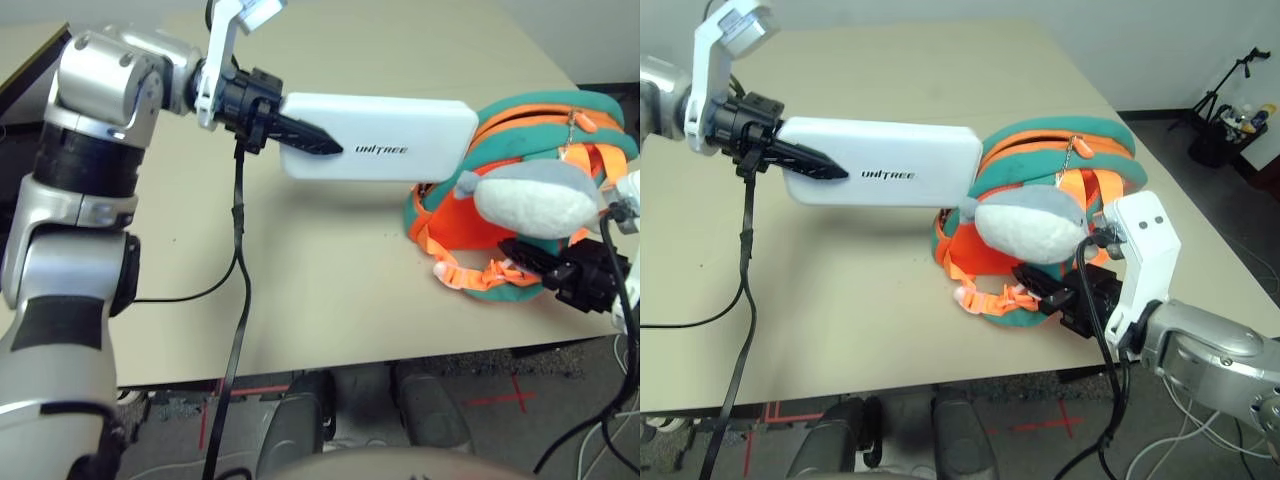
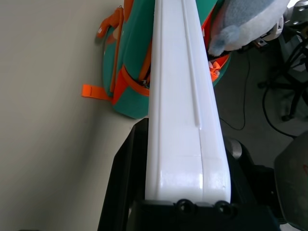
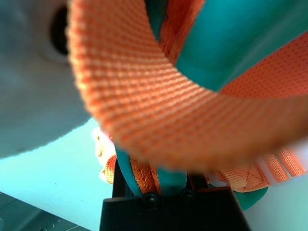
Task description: Put the pencil case into the backpack and zip it.
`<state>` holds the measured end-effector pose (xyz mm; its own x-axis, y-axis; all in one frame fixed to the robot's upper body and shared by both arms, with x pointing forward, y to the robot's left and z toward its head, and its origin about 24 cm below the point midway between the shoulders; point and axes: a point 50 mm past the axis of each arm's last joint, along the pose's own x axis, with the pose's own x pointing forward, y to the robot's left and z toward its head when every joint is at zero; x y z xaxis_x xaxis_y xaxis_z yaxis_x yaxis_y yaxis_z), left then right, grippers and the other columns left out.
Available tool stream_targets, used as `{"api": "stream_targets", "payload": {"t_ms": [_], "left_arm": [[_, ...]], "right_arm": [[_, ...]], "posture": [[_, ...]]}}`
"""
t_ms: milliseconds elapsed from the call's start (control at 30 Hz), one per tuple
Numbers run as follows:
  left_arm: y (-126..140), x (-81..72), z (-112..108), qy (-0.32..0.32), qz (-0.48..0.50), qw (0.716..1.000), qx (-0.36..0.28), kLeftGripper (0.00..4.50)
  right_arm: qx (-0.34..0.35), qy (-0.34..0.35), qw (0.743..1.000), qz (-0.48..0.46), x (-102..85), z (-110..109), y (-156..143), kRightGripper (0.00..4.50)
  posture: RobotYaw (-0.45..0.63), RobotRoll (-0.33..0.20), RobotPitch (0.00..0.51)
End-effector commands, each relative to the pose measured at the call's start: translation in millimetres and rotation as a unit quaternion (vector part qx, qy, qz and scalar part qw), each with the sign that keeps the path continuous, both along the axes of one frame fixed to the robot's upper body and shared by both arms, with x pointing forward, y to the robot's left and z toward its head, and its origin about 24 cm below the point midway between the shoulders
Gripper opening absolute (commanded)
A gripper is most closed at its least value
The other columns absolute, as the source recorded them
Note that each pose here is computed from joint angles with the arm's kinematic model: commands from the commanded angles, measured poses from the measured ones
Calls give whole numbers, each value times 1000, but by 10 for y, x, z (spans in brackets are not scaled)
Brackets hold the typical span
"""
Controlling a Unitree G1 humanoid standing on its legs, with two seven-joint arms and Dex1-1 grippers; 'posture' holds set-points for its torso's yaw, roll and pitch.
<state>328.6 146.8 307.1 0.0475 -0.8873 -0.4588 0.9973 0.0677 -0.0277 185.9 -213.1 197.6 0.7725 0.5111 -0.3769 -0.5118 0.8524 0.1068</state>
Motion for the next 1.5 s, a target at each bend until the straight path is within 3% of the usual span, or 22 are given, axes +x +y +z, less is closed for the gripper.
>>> {"api": "stream_targets", "payload": {"t_ms": [33,333,900,1267,1500], "left_arm": [[7,83,53,-29,-4,999,22,1417],[-8,215,202,-96,-8,993,73,1417],[-817,160,-31,-59,-139,986,67,1417],[-1133,203,-123,-94,-154,981,77,1417],[-1406,134,-112,-110,-166,978,65,1417]], "right_arm": [[4,17,1000,10,-16,-58,51,171],[9,18,1000,4,-22,-78,47,171],[23,18,999,14,10,-109,126,171],[18,16,999,20,27,-97,131,171],[19,18,999,25,39,-96,132,171]], "posture": [[-242,0,164],[-235,0,179],[-230,0,188],[-244,0,178],[-240,0,188]]}}
